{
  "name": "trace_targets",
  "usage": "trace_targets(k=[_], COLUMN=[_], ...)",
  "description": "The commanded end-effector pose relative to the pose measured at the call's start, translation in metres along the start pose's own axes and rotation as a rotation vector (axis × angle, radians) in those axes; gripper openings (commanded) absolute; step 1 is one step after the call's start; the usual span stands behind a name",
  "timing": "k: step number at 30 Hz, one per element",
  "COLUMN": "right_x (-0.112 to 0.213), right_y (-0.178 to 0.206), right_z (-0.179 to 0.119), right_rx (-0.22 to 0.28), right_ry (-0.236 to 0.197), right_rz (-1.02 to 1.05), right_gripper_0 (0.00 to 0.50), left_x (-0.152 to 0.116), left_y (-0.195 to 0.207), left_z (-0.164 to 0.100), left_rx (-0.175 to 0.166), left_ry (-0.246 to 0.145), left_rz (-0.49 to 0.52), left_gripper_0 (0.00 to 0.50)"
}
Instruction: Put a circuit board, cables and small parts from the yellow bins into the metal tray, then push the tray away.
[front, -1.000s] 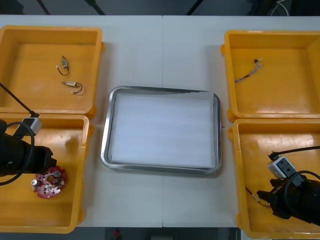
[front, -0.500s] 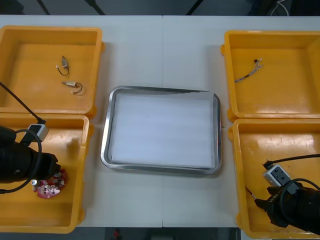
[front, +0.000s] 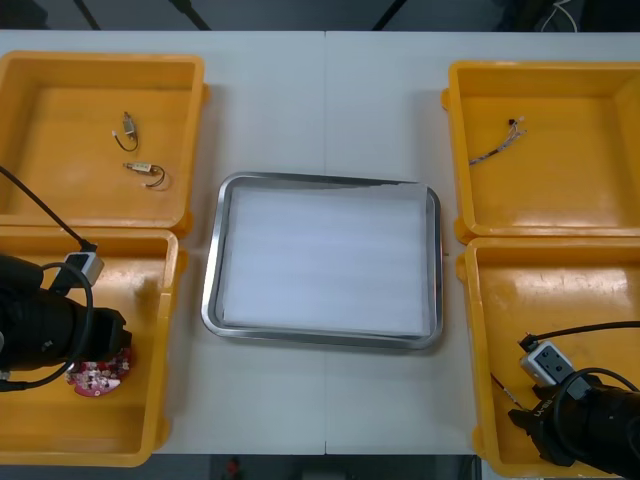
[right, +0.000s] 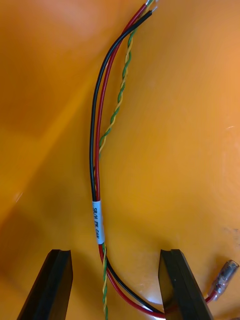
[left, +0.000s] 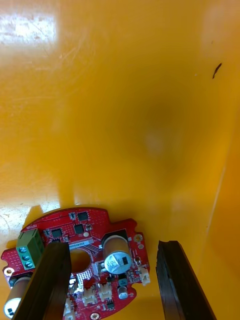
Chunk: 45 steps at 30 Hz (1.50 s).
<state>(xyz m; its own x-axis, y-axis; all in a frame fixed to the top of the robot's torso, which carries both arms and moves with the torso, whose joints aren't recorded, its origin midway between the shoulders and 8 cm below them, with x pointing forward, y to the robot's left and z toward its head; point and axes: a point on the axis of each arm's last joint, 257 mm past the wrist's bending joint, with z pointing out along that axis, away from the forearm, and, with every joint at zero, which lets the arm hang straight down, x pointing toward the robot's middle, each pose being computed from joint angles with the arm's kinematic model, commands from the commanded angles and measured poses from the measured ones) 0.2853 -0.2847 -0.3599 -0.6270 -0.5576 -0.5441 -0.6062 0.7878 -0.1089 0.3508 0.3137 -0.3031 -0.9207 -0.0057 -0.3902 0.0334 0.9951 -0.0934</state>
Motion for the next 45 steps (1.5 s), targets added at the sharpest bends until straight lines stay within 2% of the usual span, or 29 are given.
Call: trace_targets(k=[1, 7, 19, 21, 22, 23, 24, 25, 28, 33, 36, 37, 41, 43, 44, 45], right_x=[-0.004, -0.011, -0.013, -0.013, -0.014, -0.014, -0.013, -0.013, -0.013, -0.014, -0.018, -0.020, -0.028, -0.033, -0.037, -0.038], right_y=[0.011, 0.013, 0.013, 0.012, 0.012, 0.011, 0.012, 0.011, 0.010, 0.008, 0.006, 0.005, -0.004, -0.010, -0.014, -0.016], right_z=[0.005, 0.008, 0.011, 0.011, 0.011, 0.011, 0.011, 0.011, 0.011, 0.011, 0.011, 0.011, 0.009, 0.008, 0.007, 0.006], right_rx=[-0.012, -0.009, -0.008, -0.006, -0.005, -0.003, -0.003, 0.000, 0.002, 0.010, 0.014, 0.016, 0.031, 0.039, 0.044, 0.047], right_ry=[-0.015, -0.030, -0.020, -0.019, -0.021, -0.020, -0.018, -0.017, -0.017, -0.018, -0.024, -0.028, -0.032, -0.028, -0.029, -0.028], right_rz=[-0.038, -0.035, -0.041, -0.043, -0.044, -0.049, -0.051, -0.054, -0.063, -0.074, -0.082, -0.086, -0.106, -0.120, -0.125, -0.127], right_gripper_0=[0.500, 0.500, 0.500, 0.391, 0.391, 0.232, 0.164, 0.164, 0.012, 0.000, 0.000, 0.000, 0.000, 0.000, 0.000, 0.000], left_x=[0.011, 0.016, 0.012, 0.012, 0.012, 0.011, 0.012, 0.012, 0.012, 0.014, 0.017, 0.016, 0.016, 0.017, 0.017, 0.018], left_y=[-0.013, -0.015, -0.018, -0.018, -0.017, -0.017, -0.017, -0.017, -0.015, -0.017, -0.015, -0.014, -0.015, -0.014, -0.015, -0.014], left_z=[0.006, 0.009, 0.010, 0.010, 0.010, 0.010, 0.010, 0.010, 0.011, 0.013, 0.017, 0.018, 0.019, 0.019, 0.019, 0.020], left_rx=[0.015, 0.015, 0.025, 0.025, 0.024, 0.024, 0.023, 0.023, 0.018, 0.020, 0.007, 0.000, 0.001, 0.000, 0.001, 0.000], left_ry=[0.009, 0.013, -0.004, -0.003, -0.003, -0.004, -0.004, -0.003, -0.001, -0.001, -0.004, -0.012, -0.015, -0.011, -0.011, -0.009], left_rz=[-0.044, -0.041, -0.047, -0.046, -0.048, -0.049, -0.048, -0.048, -0.050, -0.049, -0.037, -0.030, -0.033, -0.036, -0.037, -0.040], left_gripper_0=[0.500, 0.500, 0.500, 0.500, 0.500, 0.500, 0.500, 0.500, 0.500, 0.462, 0.417, 0.354, 0.285, 0.204, 0.115, 0.056])
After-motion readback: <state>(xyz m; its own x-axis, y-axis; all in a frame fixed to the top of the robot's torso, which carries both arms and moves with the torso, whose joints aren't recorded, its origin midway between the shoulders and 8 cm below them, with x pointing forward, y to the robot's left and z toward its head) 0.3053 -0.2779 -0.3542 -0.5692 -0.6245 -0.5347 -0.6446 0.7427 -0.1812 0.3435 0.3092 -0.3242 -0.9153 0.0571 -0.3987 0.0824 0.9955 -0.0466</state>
